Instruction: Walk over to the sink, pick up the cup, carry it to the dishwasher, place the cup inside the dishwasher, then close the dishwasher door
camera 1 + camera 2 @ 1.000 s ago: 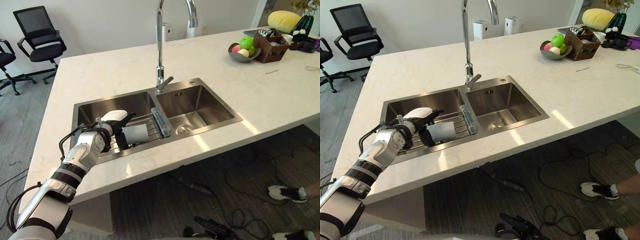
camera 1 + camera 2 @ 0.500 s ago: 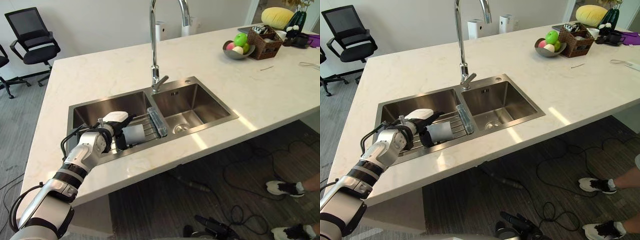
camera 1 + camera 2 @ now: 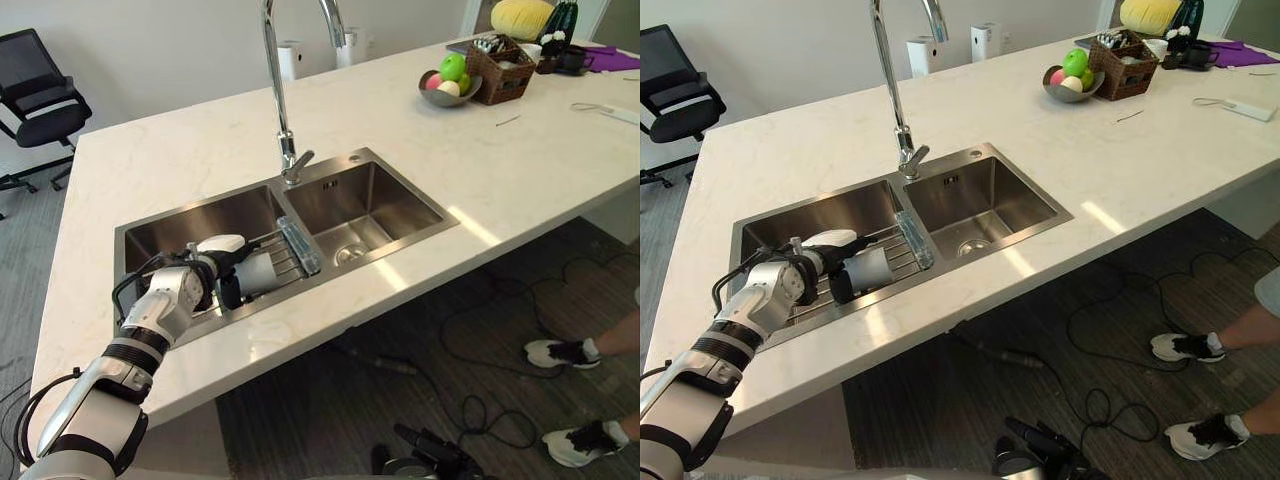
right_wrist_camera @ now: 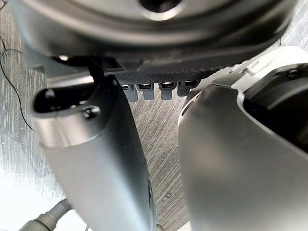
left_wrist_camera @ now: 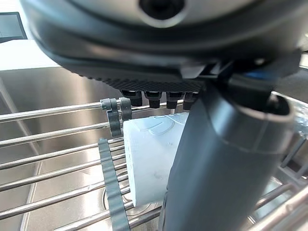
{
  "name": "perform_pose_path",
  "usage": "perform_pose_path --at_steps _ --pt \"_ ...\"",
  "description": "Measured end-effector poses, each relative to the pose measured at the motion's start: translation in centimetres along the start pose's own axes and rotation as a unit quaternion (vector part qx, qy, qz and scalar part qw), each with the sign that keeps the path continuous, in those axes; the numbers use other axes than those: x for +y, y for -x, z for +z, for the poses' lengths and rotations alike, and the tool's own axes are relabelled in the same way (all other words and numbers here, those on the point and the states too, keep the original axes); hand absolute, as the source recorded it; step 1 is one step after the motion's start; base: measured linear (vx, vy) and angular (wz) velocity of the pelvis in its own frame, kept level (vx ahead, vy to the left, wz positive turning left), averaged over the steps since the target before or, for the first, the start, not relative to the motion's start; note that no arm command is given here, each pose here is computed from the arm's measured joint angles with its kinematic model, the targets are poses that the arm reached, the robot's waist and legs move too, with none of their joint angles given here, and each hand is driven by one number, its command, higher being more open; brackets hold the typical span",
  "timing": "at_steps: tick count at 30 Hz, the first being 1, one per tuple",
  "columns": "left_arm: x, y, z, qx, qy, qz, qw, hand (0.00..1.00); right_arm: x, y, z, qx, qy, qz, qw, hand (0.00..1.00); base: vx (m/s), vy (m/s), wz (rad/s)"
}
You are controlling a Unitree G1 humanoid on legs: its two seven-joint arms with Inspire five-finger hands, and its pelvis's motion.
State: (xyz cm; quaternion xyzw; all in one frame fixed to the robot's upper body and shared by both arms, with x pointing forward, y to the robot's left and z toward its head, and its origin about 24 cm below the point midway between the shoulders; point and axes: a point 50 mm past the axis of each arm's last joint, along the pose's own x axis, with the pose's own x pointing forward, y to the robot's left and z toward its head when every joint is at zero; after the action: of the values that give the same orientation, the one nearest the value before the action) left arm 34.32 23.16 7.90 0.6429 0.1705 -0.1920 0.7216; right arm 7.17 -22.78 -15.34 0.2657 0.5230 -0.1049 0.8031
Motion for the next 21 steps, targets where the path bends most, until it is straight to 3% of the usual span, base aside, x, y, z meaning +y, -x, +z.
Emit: perform_pose_path --at_steps 8,13,14,21 --pt "0.3 0.0 -0.2 0.013 0.011 -0.032 0.999 1.0 -0.1 0.1 0.3 -0.003 0.005 0.003 1.0 1.0 -0.04 -0.011 -0.01" --pt "0.3 0.2 -1.5 0.036 0.066 -0.068 0.995 1.0 -0.2 0.2 0.6 -0.006 0.008 0.007 1.0 1.0 -0.02 -0.007 0.0" --pt "0.4 0.2 -1.5 0.035 0.067 -0.07 0.995 0.0 -0.2 0.2 0.6 -0.006 0.008 0.007 1.0 1.0 0.0 0.0 0.0" --pt "0.5 0.2 -1.8 0.035 0.078 -0.067 0.994 0.0 -0.2 0.2 0.6 -0.006 0.009 0.007 1.0 1.0 -0.01 -0.003 0.01"
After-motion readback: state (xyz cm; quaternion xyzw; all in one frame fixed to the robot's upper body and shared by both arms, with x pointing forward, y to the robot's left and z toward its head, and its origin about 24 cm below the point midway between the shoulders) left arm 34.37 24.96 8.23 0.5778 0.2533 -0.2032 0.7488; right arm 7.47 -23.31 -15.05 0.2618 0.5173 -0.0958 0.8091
